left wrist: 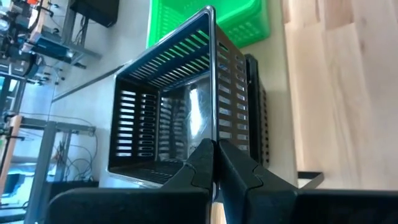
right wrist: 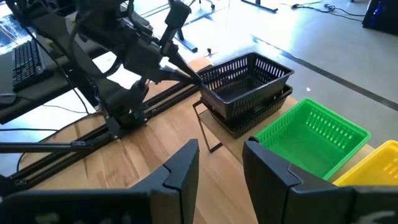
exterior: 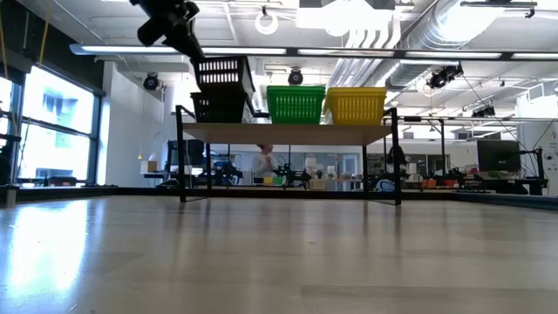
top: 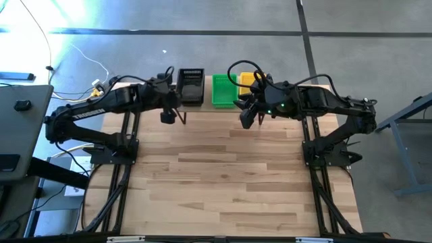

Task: Stack baskets on shelf by color
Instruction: Stack the black bin on top of the other black bins on the shelf

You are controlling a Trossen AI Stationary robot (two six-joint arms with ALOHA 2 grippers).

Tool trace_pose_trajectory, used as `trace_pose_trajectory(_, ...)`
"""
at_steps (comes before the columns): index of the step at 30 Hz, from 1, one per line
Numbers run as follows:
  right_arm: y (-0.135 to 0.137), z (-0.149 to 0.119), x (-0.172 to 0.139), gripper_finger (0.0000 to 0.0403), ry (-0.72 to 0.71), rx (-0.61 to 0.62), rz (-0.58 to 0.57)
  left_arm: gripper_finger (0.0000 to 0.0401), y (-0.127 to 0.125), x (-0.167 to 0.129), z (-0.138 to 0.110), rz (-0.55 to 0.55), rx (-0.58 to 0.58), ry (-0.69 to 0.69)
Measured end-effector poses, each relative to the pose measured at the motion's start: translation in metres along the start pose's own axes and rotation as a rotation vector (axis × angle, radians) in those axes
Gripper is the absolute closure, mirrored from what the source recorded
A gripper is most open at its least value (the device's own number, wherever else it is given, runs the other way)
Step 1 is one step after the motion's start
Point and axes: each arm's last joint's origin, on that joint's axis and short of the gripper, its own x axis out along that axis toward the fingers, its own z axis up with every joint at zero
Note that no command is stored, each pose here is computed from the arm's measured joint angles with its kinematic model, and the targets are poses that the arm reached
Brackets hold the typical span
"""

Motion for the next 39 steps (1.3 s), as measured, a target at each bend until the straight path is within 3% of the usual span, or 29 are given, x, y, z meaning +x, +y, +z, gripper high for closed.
trace_pose_trajectory(16, 0.0, 0.0, 0.0, 0.0293, 0.0, -0.001, -0.001, 0.0381, 0.002, 0.023, 0.001, -0.002, 0.027, 0.057)
trace_pose_trajectory(31, 0.0, 0.0, 0.0, 0.0293, -0.002, 0.001, -0.005, 0.0294, 0.003, 0.021, 0.003, 0.015, -0.035, 0.041)
trace_pose_trajectory(35, 0.0, 0.0, 0.0, 0.0293, -0.003, 0.001, -0.007, 0.0285, 0.005, 0.011, 0.006, 0.0, -0.029, 0.06)
trace_pose_trajectory(39, 0.0, 0.0, 0.0, 0.0293, -0.003, -0.001, -0.008, 0.0284, 0.008, -0.001, 0.017, -0.049, -0.089, -0.022)
